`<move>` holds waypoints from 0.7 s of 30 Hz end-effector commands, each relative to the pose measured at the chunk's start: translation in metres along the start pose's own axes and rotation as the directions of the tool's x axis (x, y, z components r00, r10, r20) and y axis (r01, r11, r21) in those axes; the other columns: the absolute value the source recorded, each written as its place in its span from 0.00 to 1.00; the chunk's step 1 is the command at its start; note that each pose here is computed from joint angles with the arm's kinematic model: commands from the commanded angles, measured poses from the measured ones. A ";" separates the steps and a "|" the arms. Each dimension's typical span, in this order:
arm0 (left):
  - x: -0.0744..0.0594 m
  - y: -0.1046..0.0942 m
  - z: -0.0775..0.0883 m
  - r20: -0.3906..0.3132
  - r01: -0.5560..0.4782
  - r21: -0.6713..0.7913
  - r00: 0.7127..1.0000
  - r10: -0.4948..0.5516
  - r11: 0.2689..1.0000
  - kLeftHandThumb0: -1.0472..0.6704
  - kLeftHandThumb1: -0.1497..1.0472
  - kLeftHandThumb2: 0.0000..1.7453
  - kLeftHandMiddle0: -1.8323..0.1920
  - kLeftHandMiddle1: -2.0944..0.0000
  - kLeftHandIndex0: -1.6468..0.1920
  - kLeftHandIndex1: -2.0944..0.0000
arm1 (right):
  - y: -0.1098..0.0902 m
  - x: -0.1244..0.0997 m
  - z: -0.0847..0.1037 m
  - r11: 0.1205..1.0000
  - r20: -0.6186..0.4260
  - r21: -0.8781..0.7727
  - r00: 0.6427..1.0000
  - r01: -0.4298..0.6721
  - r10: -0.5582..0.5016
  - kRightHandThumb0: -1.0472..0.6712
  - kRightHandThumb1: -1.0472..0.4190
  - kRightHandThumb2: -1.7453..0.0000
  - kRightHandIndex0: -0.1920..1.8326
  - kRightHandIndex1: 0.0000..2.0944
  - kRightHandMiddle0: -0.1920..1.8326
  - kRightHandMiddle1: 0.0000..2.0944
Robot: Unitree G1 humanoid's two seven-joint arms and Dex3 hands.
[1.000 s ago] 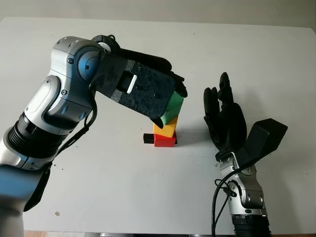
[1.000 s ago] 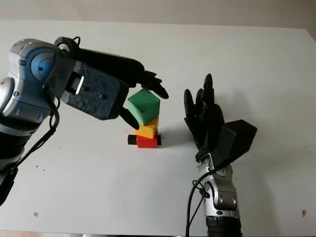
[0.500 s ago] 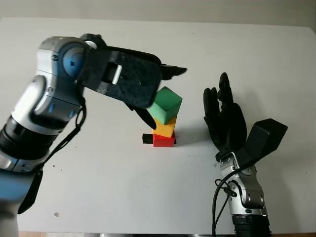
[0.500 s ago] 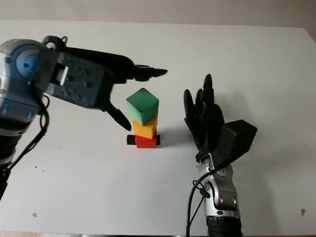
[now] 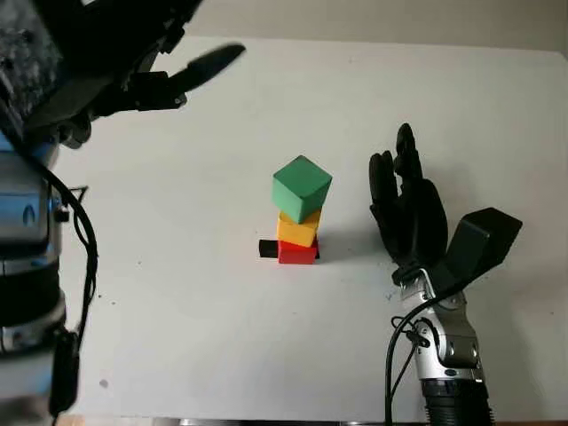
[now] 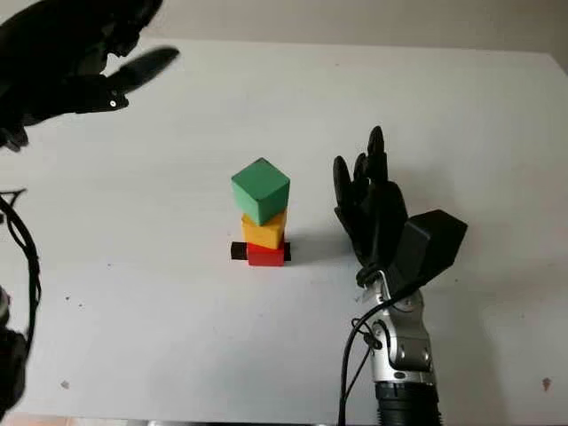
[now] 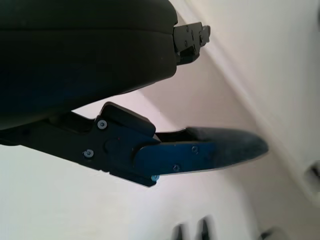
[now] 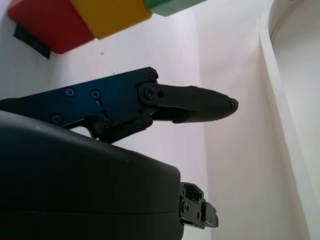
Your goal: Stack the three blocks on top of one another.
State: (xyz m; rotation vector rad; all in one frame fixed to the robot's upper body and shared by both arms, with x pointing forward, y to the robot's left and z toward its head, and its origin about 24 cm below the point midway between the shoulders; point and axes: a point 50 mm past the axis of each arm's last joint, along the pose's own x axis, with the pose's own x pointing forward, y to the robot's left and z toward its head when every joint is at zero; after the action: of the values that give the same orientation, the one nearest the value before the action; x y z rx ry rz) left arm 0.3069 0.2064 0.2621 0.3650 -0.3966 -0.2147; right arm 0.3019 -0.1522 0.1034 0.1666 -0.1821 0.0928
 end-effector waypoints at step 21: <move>-0.059 -0.067 -0.124 -0.244 -0.211 -0.330 0.961 0.133 0.920 0.16 1.00 0.39 1.00 1.00 1.00 1.00 | -0.010 0.005 0.021 0.988 0.062 -0.151 0.998 0.014 -0.005 0.22 0.00 0.63 0.00 0.00 0.00 0.00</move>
State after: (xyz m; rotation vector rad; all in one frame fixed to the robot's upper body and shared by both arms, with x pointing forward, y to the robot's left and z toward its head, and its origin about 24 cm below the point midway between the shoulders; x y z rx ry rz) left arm 0.3011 0.2015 0.1114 -0.0050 -0.1586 -0.0600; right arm 0.3062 -0.1639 0.1203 0.0323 -0.2400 0.0658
